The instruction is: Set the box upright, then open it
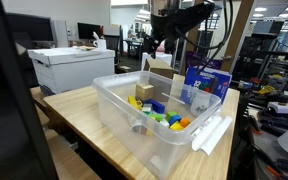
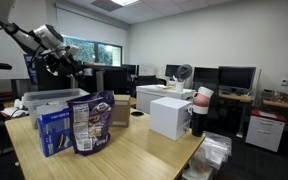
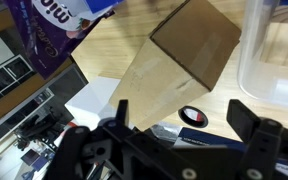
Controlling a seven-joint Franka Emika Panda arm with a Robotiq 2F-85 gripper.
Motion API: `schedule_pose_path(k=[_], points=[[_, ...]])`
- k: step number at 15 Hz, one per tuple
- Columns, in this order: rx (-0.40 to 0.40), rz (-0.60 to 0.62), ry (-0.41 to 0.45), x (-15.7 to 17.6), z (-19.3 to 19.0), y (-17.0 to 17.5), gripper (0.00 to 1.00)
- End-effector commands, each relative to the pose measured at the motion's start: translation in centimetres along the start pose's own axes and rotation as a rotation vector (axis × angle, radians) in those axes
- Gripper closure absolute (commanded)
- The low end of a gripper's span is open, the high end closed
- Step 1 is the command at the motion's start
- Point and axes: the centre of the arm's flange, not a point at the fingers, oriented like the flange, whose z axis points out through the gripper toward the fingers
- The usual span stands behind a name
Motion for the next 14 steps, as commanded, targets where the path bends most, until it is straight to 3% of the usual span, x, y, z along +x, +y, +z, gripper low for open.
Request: schedule_pose_path(k=[1, 8, 14], points=[[0.0, 0.079, 0.015, 1.5, 0.2, -1.0, 0.0], [-0.036, 0.24, -0.009, 4.3, 2.6, 0.6, 0.0], [-0.03, 0.215, -0.033, 4.3, 3.2, 1.2, 0.0]])
